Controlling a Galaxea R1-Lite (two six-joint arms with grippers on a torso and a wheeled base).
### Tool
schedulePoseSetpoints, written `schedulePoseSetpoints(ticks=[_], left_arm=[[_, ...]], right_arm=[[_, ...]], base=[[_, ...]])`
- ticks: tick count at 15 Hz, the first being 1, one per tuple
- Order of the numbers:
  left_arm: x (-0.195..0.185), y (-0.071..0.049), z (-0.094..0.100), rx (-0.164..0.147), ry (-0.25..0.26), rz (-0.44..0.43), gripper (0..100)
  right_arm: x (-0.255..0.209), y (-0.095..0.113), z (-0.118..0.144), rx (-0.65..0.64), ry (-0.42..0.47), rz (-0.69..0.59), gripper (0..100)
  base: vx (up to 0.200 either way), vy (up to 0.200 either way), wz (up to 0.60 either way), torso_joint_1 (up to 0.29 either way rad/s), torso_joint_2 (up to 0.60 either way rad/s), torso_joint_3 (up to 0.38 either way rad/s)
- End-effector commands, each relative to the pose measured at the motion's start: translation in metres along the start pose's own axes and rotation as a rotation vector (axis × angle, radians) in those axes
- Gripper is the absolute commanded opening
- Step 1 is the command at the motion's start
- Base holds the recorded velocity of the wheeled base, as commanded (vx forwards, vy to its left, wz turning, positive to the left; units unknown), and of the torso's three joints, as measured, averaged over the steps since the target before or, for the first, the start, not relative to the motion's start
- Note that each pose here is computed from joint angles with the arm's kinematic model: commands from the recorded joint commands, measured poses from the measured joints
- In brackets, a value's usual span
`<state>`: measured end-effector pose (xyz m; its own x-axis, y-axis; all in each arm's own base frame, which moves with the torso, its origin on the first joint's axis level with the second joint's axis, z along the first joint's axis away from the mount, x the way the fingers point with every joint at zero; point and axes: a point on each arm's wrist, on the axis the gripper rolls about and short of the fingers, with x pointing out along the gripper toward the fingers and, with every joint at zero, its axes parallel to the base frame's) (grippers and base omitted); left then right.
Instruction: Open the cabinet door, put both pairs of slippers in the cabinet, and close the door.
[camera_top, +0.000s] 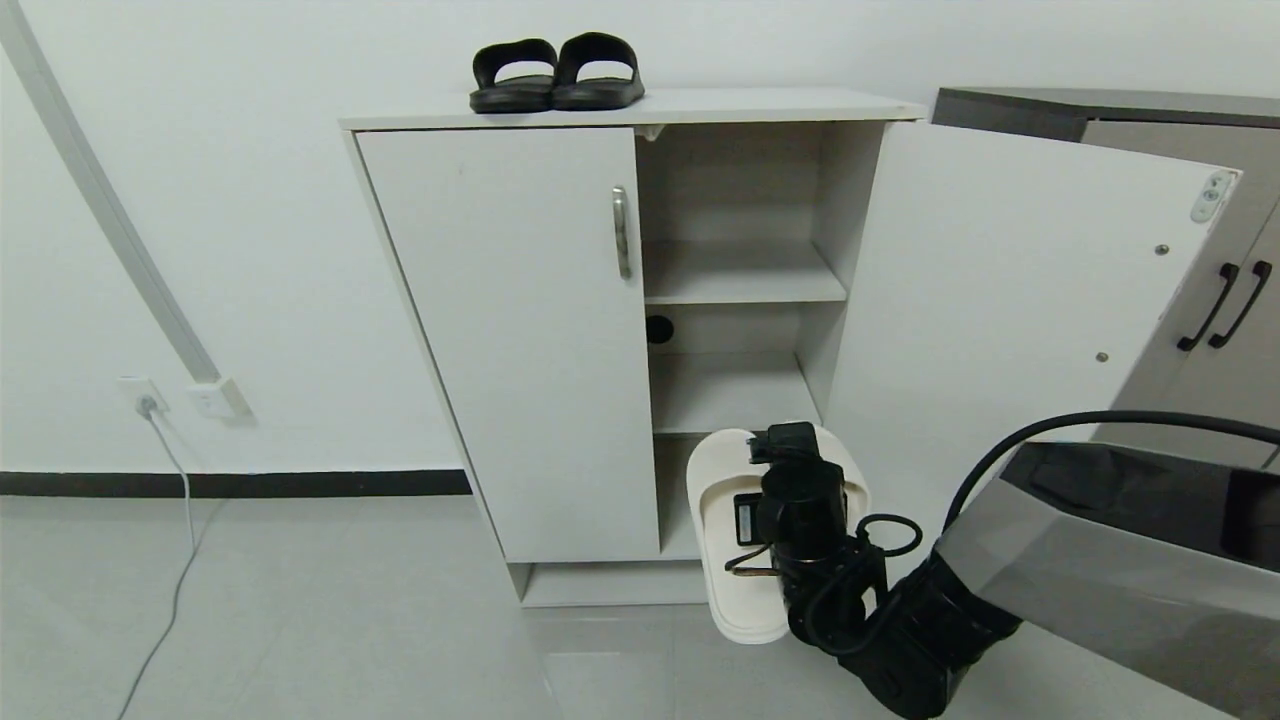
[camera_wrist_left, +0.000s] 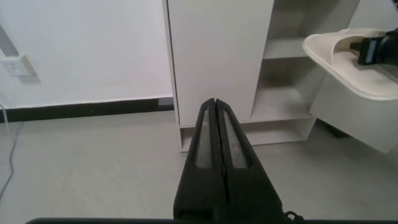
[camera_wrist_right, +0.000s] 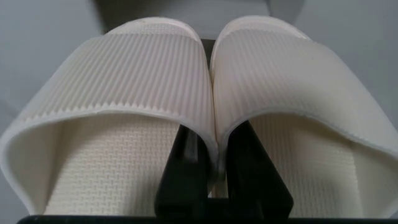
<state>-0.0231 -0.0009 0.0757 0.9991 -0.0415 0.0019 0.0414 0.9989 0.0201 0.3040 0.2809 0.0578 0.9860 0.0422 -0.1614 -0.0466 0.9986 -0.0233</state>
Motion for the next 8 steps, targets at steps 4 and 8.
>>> schedulePoseSetpoints(ticks=[4,8], left_arm=[[0.0002,0.0000,0.0000,0.000,0.002,0.000,0],[0.0002,0.0000,0.0000,0.000,0.002,0.000,0]], right_arm=[[0.0145,0.0067,-0.0016,0.015,-0.018,-0.008,0],[0.0182,0.0085,-0.0067,0.023,-0.018,-0.009,0]], base=[[0.000,0.000,0.00,0.000,0.00,0.000],[0.000,0.000,0.00,0.000,0.00,0.000]])
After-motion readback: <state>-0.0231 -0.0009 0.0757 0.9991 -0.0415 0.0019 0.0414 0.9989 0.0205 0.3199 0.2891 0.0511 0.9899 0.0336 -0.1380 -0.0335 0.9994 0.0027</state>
